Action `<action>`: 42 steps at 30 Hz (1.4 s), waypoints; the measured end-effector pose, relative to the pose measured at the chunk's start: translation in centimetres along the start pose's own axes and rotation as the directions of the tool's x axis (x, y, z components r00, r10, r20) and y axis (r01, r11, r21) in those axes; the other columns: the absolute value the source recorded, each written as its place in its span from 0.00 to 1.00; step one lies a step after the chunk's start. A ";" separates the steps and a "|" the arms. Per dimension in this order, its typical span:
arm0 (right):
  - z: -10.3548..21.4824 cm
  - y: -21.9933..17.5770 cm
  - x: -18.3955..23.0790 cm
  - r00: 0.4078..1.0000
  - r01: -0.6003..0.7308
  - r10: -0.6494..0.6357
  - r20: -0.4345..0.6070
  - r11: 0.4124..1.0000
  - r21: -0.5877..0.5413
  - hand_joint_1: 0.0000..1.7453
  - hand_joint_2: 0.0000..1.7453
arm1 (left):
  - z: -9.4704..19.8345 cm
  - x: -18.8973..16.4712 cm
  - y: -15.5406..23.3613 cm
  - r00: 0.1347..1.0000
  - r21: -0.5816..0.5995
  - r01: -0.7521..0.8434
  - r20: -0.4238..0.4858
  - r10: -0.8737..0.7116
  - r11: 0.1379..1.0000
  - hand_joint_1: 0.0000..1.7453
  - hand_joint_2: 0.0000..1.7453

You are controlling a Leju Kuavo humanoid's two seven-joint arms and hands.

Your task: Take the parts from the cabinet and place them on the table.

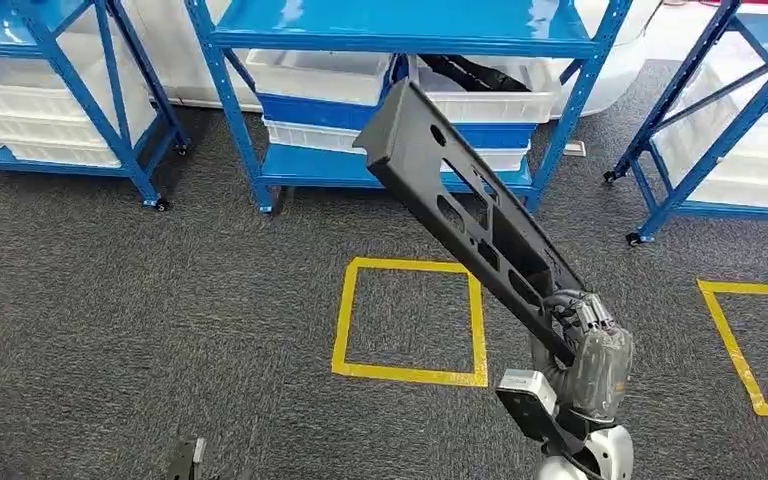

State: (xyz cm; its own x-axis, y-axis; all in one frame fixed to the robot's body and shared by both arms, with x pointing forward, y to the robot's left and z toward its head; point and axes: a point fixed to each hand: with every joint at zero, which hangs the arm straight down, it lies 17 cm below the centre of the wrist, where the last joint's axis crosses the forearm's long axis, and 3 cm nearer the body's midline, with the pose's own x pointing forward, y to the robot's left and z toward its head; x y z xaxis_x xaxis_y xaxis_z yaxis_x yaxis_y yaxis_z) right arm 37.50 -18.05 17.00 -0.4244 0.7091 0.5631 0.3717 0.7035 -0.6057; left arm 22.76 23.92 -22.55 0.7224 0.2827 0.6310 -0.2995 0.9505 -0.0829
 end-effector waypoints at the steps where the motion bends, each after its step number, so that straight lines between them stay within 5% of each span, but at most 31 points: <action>1: 0.1 0.0 0.0 1.000 0.000 0.000 -0.002 1.000 0.000 1.00 1.00 | 0.0 -0.1 0.0 1.000 -0.001 0.000 0.000 0.000 1.000 0.00 1.00; 42: 0.2 -0.8 -0.4 0.999 0.026 -0.026 -0.024 1.000 -0.001 1.00 1.00 | 0.5 -1.6 0.7 0.999 0.021 0.014 -0.032 -0.014 1.000 0.00 1.00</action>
State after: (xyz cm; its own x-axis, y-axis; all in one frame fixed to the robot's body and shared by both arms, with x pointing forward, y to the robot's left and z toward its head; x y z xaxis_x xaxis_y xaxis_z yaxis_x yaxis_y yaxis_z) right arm 37.21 -18.88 17.11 -0.4139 0.6917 0.5918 0.3619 0.7216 -0.5902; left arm 21.07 24.06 -23.26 0.7458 0.2735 0.6074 -0.3018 0.9516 -0.0580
